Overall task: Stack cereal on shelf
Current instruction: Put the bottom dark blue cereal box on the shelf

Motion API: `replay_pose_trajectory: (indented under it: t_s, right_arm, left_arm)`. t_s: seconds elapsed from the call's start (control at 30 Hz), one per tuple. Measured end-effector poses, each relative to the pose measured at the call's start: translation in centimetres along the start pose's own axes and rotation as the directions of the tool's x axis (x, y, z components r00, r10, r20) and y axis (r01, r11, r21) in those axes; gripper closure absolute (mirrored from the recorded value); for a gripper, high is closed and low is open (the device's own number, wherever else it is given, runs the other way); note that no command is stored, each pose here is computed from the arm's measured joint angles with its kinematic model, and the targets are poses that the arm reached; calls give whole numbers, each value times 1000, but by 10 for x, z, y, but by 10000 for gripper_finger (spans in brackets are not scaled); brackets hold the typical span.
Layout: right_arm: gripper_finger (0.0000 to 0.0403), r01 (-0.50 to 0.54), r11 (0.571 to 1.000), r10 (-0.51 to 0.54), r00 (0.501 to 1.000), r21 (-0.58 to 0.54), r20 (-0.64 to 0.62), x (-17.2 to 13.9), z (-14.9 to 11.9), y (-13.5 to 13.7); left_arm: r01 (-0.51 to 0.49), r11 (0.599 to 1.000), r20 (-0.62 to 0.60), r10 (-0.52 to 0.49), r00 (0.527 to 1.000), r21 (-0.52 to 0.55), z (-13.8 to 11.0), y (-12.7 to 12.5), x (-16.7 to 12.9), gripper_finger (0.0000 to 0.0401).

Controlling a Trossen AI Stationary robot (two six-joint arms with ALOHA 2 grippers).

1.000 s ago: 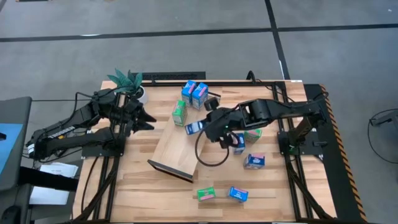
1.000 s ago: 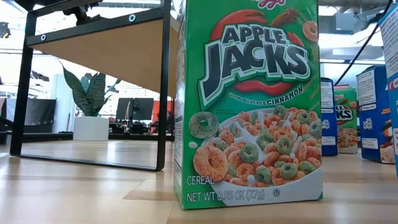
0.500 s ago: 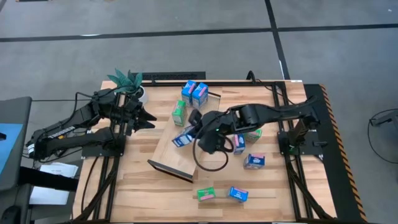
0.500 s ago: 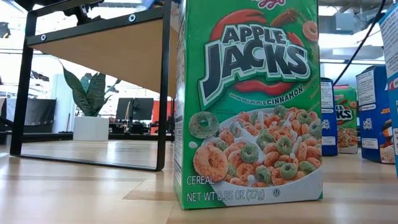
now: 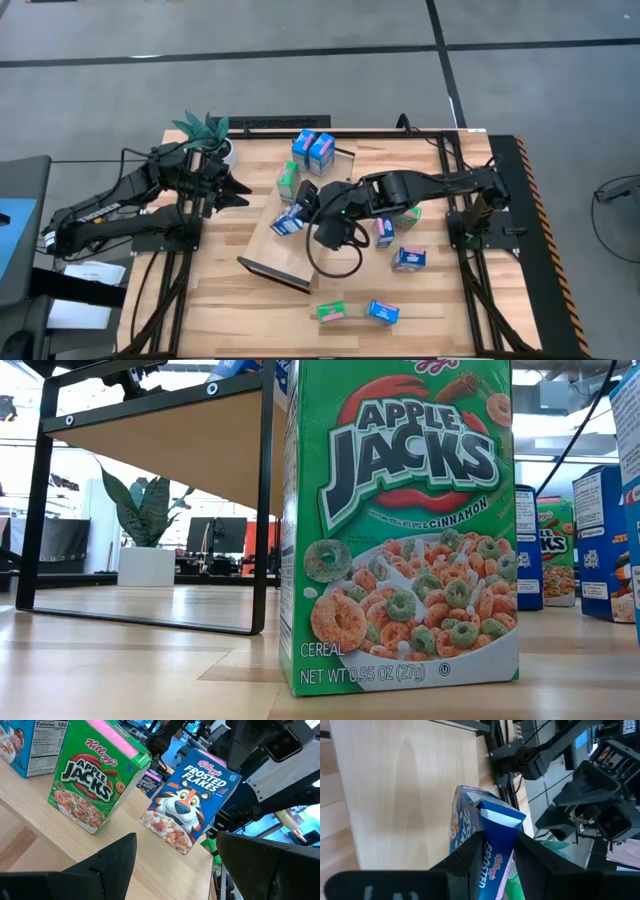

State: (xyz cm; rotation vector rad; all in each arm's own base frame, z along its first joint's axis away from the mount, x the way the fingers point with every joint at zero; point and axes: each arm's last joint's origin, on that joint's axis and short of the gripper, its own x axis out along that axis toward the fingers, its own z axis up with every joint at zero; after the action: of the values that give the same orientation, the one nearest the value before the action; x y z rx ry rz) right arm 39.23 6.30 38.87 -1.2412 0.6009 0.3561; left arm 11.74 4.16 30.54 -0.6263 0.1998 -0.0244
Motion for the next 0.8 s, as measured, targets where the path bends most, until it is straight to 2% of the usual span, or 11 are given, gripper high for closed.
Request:
replay_pose_trajectory:
  t_s: [0.17, 0.27, 0.47, 0.8]
  right_arm:
    - [275, -50, 999, 50, 999, -14, -21, 19, 2, 9]
    - [275, -22, 999, 22, 1000, -34, -10, 22, 6, 7]
    - [272, -31, 999, 30, 999, -41, -29, 23, 5, 9]
    - [214, -29, 999, 28, 999, -33, -33, 24, 1, 7]
  left_arm:
    - [0, 1000, 0, 0, 1000, -9, 0, 0, 0, 138]
    - [-1, 1000, -2, 1, 1000, -14, 0, 0, 0, 138]
    - [-1, 1000, -2, 1, 1000, -17, 0, 0, 0, 138]
    - [-1, 1000, -2, 1, 1000, -17, 0, 0, 0, 138]
